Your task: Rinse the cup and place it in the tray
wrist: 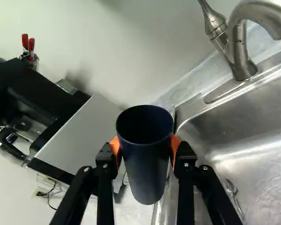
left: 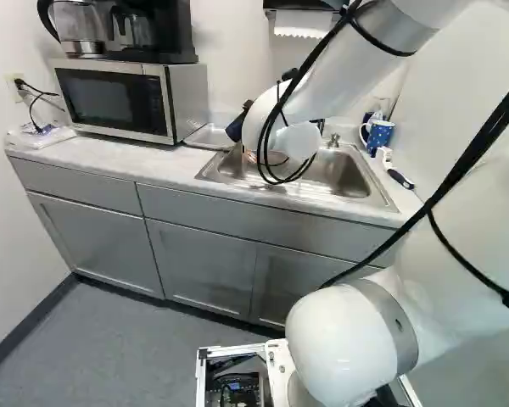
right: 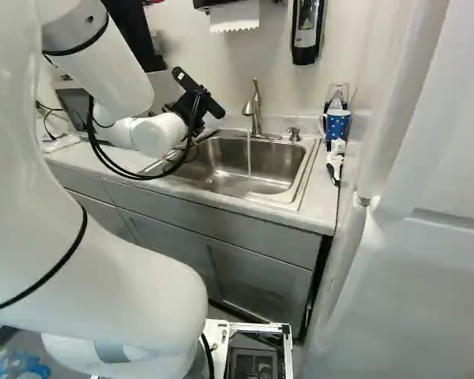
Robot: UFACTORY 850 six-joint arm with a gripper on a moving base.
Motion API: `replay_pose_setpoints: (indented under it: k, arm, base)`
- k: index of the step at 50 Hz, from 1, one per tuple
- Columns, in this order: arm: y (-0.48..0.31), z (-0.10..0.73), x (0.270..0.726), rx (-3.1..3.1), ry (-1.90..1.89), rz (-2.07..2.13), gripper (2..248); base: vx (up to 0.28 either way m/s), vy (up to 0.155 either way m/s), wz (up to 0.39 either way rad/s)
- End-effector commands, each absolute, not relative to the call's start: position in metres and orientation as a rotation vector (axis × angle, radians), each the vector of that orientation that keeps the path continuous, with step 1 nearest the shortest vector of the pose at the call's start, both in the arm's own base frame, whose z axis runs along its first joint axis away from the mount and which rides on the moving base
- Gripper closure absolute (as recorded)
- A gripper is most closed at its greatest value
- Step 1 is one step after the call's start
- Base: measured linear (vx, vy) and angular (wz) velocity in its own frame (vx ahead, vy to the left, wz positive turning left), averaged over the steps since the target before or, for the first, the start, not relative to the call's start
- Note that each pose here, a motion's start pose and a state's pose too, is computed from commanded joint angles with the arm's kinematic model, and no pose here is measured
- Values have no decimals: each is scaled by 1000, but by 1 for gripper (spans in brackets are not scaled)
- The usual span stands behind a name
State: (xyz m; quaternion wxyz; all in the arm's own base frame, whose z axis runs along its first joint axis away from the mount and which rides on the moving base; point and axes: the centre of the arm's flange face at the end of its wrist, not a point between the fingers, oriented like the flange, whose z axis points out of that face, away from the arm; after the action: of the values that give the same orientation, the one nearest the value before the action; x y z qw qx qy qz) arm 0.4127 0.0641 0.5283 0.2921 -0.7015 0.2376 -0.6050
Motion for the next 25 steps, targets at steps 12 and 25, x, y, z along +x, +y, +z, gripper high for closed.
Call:
replay_pose_setpoints:
  k: [12, 25]
  arm:
    - [64, 528, 413, -1944, 524, -1691, 128]
    - [64, 528, 413, -2020, 399, -1774, 128]
  base:
    - [0, 0, 0]
    - [0, 0, 0]
